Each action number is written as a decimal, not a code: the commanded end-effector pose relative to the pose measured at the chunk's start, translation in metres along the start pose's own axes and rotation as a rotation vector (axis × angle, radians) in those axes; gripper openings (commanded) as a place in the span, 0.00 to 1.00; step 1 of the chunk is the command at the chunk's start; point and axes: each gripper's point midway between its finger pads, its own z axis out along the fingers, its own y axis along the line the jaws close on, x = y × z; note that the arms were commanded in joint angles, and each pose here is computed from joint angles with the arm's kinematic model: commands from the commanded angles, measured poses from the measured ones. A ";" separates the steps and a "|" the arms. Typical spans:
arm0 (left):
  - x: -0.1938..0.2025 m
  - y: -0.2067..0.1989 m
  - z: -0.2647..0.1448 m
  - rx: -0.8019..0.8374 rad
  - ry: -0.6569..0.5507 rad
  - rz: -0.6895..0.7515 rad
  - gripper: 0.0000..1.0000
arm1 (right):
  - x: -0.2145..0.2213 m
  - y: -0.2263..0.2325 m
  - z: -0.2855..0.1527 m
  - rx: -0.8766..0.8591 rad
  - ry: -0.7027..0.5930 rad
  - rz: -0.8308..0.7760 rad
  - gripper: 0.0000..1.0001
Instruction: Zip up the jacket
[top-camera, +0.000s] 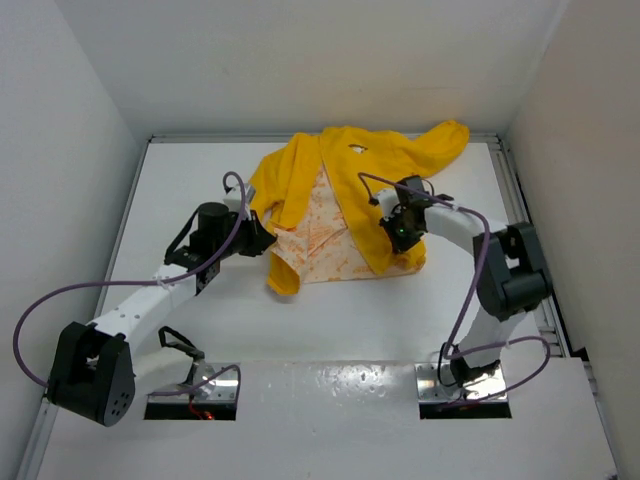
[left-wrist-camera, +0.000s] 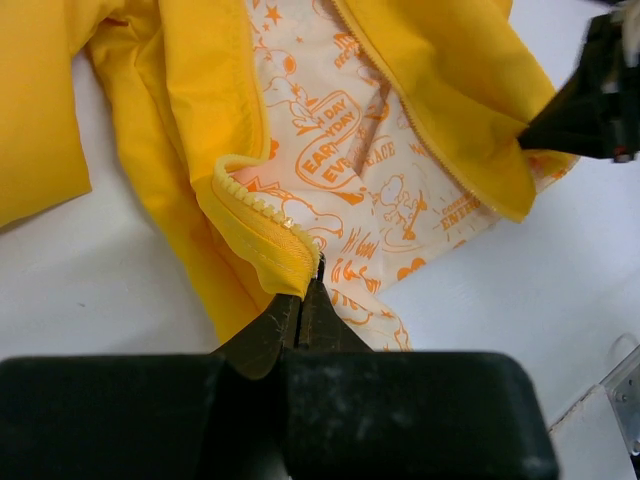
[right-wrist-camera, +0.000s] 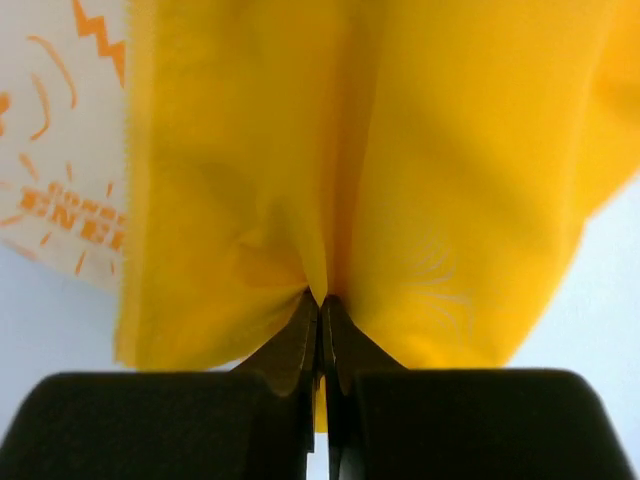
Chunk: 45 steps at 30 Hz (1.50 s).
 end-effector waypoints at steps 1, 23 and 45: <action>-0.009 -0.001 0.000 0.011 -0.046 0.014 0.00 | 0.004 0.003 -0.046 -0.067 -0.112 0.057 0.00; -0.005 0.004 -0.002 -0.015 -0.038 0.019 0.00 | -0.033 0.084 -0.081 -0.197 -0.061 -0.114 0.70; -0.007 0.010 -0.002 -0.040 -0.048 0.014 0.00 | 0.010 0.062 -0.004 -0.141 0.264 -0.025 0.61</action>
